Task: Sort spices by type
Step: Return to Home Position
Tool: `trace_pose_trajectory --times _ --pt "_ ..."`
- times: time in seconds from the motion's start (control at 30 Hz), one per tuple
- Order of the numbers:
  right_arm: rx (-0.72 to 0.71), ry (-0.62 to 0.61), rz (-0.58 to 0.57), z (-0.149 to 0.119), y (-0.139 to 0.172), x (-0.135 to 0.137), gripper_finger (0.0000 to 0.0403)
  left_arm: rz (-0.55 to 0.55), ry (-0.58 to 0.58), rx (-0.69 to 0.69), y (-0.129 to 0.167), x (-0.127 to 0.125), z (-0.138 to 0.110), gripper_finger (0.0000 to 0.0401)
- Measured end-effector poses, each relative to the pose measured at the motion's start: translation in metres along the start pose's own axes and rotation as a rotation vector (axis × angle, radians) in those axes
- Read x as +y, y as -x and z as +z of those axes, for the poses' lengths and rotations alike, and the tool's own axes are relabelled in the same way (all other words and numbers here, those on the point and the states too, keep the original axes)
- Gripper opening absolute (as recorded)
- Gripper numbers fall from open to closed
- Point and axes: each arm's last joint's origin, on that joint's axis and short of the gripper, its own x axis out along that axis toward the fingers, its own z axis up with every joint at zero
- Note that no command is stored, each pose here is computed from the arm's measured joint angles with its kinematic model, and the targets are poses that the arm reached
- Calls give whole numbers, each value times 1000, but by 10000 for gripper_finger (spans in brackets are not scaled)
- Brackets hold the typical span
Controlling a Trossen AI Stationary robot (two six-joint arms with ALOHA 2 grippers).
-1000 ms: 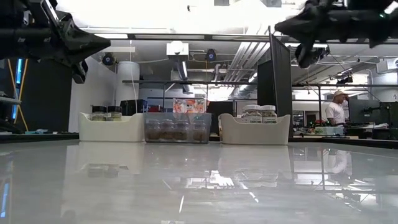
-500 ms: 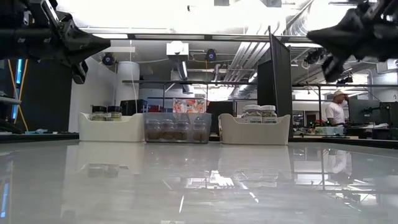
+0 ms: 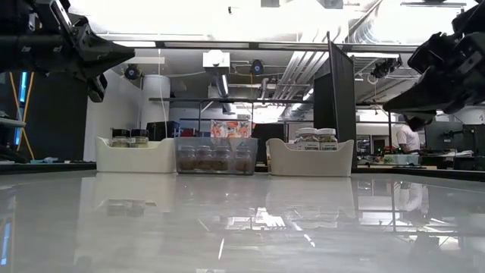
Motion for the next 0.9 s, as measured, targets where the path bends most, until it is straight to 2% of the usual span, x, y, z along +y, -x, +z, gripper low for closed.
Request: trace_pose_trajectory --times 0.27,0.4,0.53,0.63,0.9 --pt "-3 0 6 0 2 0 0 1 0 2 0 0 0 0" --pt "-164 -24 65 13 13 2 0 -9 2 -15 4 0 2 0" --pt "-339 -49 82 26 25 1 0 -10 4 -53 9 0 6 0" --pt "-413 -58 77 31 26 0 0 -4 5 -98 13 1 10 0" --pt "-395 -57 54 30 25 -2 1 3 8 -178 18 2 16 0"
